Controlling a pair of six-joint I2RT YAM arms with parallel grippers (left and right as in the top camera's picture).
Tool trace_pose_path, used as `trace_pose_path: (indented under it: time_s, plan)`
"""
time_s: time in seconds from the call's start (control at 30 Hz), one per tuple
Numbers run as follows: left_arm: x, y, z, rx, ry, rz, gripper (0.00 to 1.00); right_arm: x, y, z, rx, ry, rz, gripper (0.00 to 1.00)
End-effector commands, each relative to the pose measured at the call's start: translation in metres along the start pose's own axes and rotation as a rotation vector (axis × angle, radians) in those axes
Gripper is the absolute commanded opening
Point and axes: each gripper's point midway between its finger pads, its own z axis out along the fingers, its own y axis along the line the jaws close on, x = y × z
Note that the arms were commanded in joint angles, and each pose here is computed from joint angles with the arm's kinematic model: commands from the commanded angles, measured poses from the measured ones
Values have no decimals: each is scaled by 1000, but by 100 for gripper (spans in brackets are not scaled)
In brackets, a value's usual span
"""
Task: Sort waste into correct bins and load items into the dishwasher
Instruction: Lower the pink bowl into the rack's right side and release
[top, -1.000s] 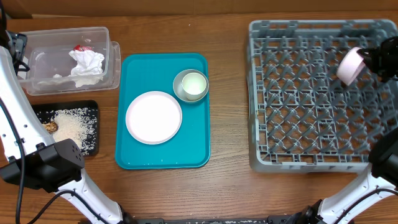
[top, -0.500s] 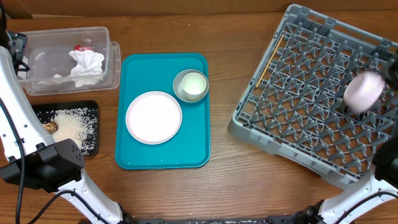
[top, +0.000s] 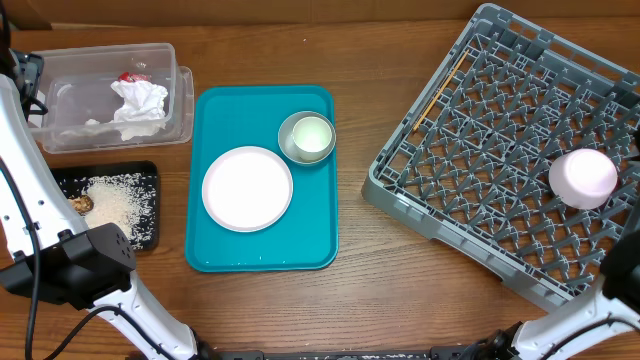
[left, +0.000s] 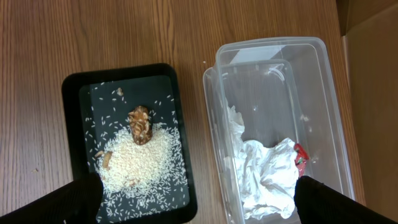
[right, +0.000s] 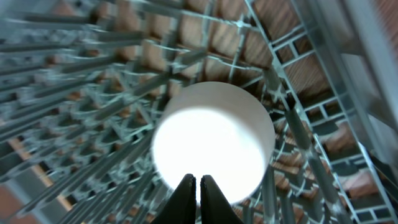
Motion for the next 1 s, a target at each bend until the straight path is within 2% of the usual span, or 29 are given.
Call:
trace_pose_path:
  time_s: [0.0,0.13,0.23,0.27,0.33,0.43,0.47,0.57,0.6,0.63,0.7,0.73,0.97]
  plan:
    - [-1,1,3,-17,-12,-5,100,25,41,-57,-169,-72,-106,7]
    - [0,1,3,-16,-12,-4,100,78,98,-71,-320,0,-346,15]
    - [-1,1,3,-17,-12,-5,100,128,135,-65,-323,50,-546,29]
    - [-1,1,3,-17,-12,-5,100,146,146,-61,-312,64,-604,38]
    - [-1,1,3,-17,-12,-5,100,181,164,-54,-284,77,-715,67]
    - [-1,1,3,-17,-12,-5,100,231,187,-46,-257,90,-848,95]
    - [-1,1,3,-17,-12,-5,100,242,192,-44,-247,88,-871,99]
    - [0,1,3,-16,-12,-4,100,283,208,-31,-197,58,-935,100]
    - [0,1,3,-17,-12,-4,100,292,211,-26,-178,49,-940,94]
    - [0,1,3,-17,-12,-4,100,303,214,-19,-158,36,-944,78]
    - [0,1,2,-16,-12,-4,100,324,219,-4,-147,41,-980,52]
    - [0,1,2,-16,-12,-4,100,335,221,4,-147,53,-1001,43]
    - [-1,1,2,-16,-12,-4,100,402,210,52,-63,153,-1089,42]
